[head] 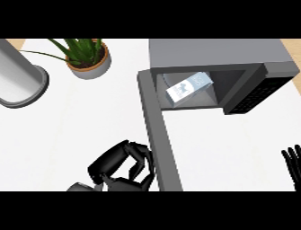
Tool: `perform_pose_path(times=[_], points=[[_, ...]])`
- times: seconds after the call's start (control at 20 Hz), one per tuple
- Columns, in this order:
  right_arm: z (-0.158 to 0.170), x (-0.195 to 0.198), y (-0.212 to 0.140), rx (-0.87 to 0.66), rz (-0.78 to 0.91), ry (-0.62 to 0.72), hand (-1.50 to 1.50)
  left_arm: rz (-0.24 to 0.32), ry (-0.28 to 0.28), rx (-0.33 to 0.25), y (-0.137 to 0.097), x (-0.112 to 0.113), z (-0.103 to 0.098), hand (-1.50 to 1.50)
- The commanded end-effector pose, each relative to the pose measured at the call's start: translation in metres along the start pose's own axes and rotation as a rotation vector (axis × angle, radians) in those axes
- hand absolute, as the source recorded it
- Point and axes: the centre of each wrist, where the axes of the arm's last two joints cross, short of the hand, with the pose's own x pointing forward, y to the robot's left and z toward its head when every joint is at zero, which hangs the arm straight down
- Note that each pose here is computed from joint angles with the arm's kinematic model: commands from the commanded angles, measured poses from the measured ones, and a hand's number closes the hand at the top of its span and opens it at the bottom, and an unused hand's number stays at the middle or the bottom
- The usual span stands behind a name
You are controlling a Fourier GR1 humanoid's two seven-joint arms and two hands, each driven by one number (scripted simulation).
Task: Pick up the milk, place it into the microwave and close the microwave
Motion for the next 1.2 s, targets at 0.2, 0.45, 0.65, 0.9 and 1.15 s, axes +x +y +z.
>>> perform_pose_path(times=[0.2, 0.45, 0.65, 0.9, 1.15], points=[[-0.002, 0.051, 0.002, 0.143, -0.135, -0.117, -1.50, 0.029, 0.064, -0.140, -0.077, -0.025, -0.031, 1.50], [-0.004, 0.082, 0.016, 0.245, -0.180, -0.114, -1.50, -0.006, 0.059, -0.098, -0.106, -0.007, -0.052, 1.50], [-0.018, 0.102, 0.012, 0.285, -0.173, -0.144, -1.50, -0.050, 0.070, -0.059, -0.110, 0.004, -0.072, 1.50], [-0.032, 0.121, 0.039, 0.368, -0.168, -0.167, -1.50, -0.075, 0.037, 0.028, -0.103, 0.011, -0.089, 1.50], [-0.040, 0.133, 0.044, 0.422, -0.187, -0.153, -1.50, -0.091, 0.017, 0.134, -0.100, 0.017, -0.100, 1.50]])
